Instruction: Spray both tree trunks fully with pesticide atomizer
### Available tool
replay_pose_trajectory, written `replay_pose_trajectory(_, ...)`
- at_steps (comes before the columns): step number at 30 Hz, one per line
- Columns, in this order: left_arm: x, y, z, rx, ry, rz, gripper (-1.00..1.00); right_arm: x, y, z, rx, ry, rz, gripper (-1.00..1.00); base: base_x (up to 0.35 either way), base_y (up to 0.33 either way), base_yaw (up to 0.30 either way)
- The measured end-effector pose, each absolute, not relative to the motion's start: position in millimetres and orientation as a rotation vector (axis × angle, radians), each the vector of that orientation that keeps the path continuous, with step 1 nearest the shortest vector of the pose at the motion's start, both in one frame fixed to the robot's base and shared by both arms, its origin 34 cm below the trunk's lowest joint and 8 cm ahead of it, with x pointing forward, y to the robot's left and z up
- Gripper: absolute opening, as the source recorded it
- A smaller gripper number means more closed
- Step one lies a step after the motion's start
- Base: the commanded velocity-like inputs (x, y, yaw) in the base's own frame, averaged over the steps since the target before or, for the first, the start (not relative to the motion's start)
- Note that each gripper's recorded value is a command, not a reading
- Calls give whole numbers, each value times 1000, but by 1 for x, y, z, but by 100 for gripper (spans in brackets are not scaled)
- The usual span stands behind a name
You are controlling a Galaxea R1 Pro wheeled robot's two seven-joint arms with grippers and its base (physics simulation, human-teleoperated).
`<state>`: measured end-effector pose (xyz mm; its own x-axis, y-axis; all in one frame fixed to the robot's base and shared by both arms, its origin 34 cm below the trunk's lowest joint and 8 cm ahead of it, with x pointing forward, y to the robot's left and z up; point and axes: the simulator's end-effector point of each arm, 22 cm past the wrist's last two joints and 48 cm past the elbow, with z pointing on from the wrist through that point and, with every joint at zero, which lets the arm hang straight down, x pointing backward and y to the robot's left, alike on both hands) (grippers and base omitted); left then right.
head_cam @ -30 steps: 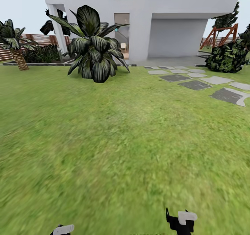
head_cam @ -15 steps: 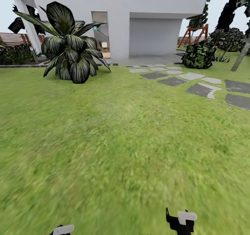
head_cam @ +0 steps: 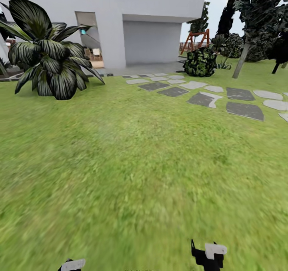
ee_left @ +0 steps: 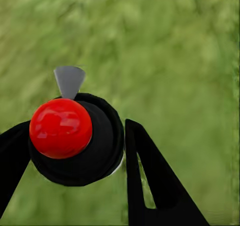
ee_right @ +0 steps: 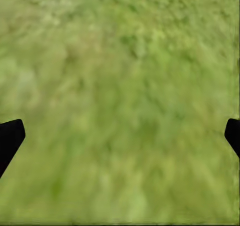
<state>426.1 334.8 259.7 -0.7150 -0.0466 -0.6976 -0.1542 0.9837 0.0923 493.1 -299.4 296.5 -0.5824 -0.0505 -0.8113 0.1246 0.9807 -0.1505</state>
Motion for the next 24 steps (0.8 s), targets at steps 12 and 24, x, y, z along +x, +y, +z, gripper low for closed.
replay_pose_trajectory(12,426,335,260,-139,2364,184,-100,493,-299,297,52,2180,-236,100,-80,-274,-300)
replay_pose_trajectory(24,426,335,260,-139,2365,184,-100,493,-300,297,52,2180,-237,100,-80,-274,-300)
